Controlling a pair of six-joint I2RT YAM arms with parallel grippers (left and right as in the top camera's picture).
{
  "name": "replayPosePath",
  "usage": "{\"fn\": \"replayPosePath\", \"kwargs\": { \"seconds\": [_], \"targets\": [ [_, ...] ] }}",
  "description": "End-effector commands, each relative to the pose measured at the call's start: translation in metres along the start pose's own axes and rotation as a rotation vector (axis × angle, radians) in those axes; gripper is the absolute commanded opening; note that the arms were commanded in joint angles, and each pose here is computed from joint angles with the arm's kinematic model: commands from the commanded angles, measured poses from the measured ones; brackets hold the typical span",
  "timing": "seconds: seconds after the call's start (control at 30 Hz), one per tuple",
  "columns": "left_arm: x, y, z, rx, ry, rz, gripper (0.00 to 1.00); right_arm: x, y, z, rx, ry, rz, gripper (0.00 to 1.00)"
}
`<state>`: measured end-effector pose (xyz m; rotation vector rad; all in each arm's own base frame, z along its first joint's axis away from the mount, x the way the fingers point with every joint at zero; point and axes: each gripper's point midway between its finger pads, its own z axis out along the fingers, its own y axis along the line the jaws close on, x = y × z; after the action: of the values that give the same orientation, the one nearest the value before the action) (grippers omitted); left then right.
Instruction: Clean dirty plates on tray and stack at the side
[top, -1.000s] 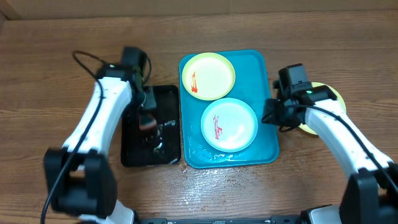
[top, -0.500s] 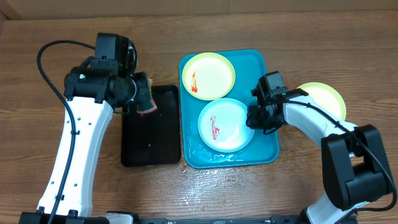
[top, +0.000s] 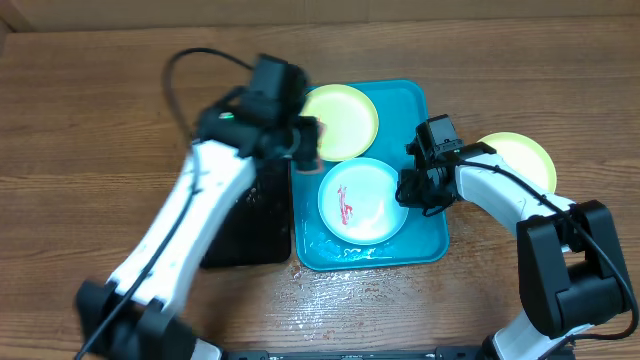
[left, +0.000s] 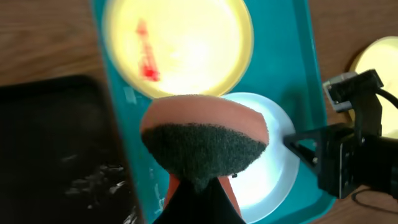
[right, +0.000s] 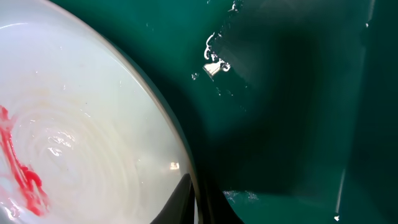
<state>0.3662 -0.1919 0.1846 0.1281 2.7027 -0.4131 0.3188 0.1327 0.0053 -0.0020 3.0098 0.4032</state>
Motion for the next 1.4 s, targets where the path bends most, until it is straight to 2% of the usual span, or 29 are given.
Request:
{"fn": "replayPosePath", "kwargs": {
  "seconds": [0.0,0.13,0.3,0.47,0.6,0.67,0.77,0.87,0.97,1.1,1.37],
  "targets": [
    [0.022,-0.031,0.05,0.045,0.115,-0.048,0.04,0.006,-0.004,0.004,0.026,0.018,0.007,0.06],
    [0.048,-0.043,0.106,0.023,0.219,-0.055,0.04,0.006,-0.004,0.004,0.027,0.02,0.007,0.06],
    [0.073,-0.027,0.145,-0.036,0.321,-0.104,0.04,0.007,-0.005,0.004,0.028,0.026,0.009,0.06],
    [0.072,-0.008,0.152,-0.079,0.332,-0.139,0.04,0.007,-0.005,0.004,0.028,0.026,0.009,0.06],
    [0.071,0.035,0.145,-0.26,0.318,-0.141,0.04,0.008,-0.005,0.004,0.029,0.028,0.009,0.06],
    [0.071,0.051,0.142,-0.329,0.319,-0.101,0.04,0.008,-0.005,0.004,0.029,0.029,0.01,0.06],
    [0.071,0.051,0.142,-0.316,0.329,-0.037,0.04,0.008,-0.005,0.004,0.029,0.028,0.009,0.06],
    [0.069,0.037,0.146,-0.233,0.335,0.02,0.04,0.008,-0.005,0.004,0.029,0.028,0.009,0.06],
    [0.07,-0.001,0.152,-0.022,0.351,0.071,0.04,0.008,-0.005,0.004,0.029,0.03,0.01,0.06],
    [0.074,-0.048,0.154,0.227,0.382,0.062,0.04,0.01,-0.005,0.004,0.031,0.035,0.011,0.06],
    [0.1,-0.075,0.158,0.361,0.514,-0.052,0.04,0.012,-0.006,0.003,0.033,0.042,0.012,0.06]
  ]
}}
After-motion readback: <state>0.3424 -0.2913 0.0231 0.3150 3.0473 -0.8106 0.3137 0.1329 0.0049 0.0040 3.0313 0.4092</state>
